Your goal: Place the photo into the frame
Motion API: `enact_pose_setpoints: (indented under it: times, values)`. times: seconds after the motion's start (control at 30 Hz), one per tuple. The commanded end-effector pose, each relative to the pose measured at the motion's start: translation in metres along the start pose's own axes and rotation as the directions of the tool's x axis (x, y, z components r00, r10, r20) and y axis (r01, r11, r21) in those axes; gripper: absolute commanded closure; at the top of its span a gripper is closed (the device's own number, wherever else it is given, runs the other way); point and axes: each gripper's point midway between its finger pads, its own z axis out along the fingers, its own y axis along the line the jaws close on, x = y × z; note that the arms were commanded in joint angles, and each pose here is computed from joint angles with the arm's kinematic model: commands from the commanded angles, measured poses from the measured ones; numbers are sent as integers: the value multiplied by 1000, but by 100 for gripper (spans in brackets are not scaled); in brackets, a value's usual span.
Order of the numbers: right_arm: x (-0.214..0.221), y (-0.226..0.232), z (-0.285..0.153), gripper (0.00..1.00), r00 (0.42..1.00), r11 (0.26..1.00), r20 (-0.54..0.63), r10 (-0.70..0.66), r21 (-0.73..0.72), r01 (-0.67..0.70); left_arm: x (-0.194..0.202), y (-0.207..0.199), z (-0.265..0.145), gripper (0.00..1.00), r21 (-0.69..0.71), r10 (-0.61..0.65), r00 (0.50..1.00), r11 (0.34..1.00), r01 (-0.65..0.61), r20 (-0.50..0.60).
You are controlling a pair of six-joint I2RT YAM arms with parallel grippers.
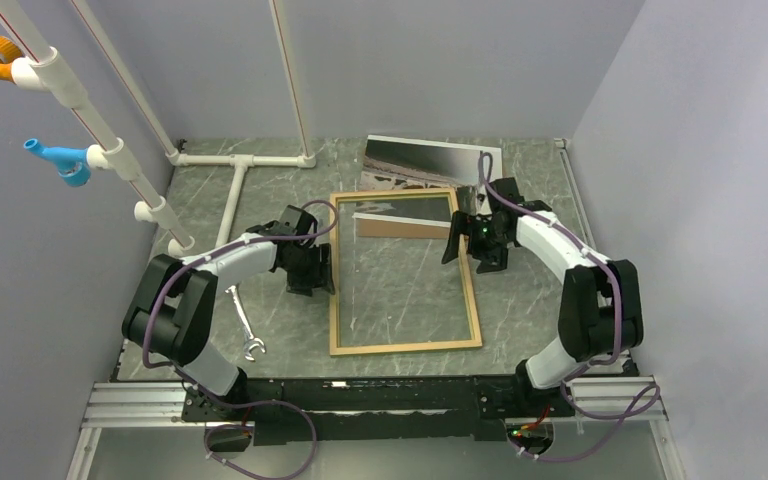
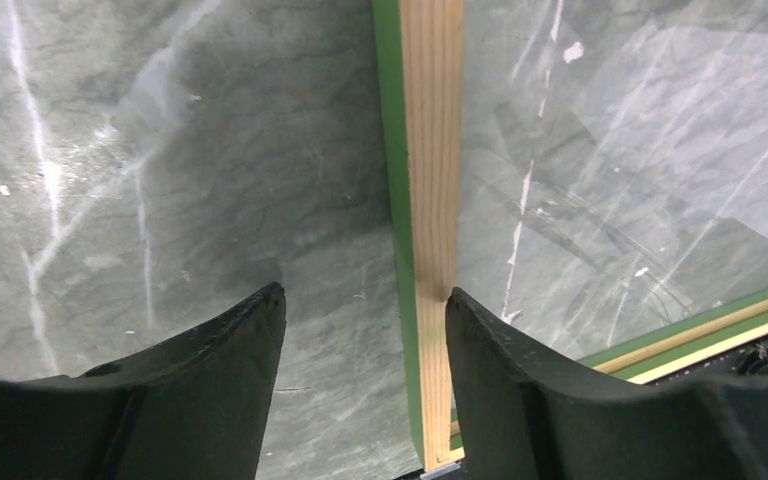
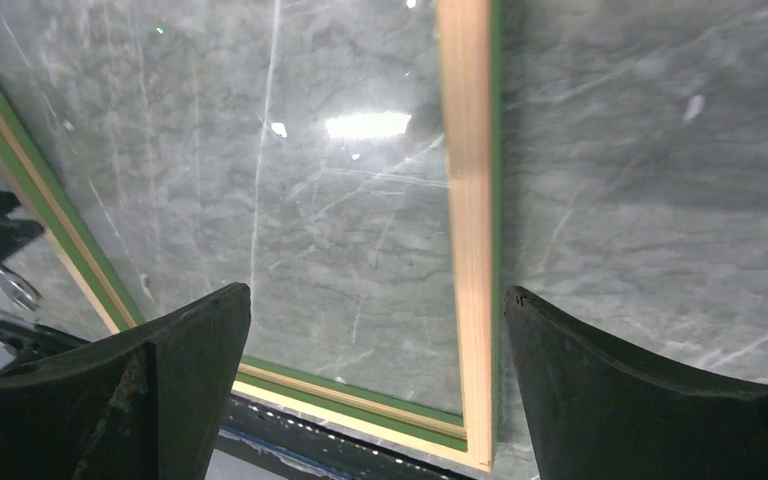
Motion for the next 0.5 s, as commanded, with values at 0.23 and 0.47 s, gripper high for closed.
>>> enact_pose_setpoints:
  times: [0.23,0.47]
  values:
    - [-19,-3,-2,1,995,981,34,97,-175,-89,-24,-44,-7,25,203,23,998,979,-35,60]
    - [-6,-10,20,5,993,978,-32,116,-173,-119,-25,-42,8,26,203,3,999,979,-11,37]
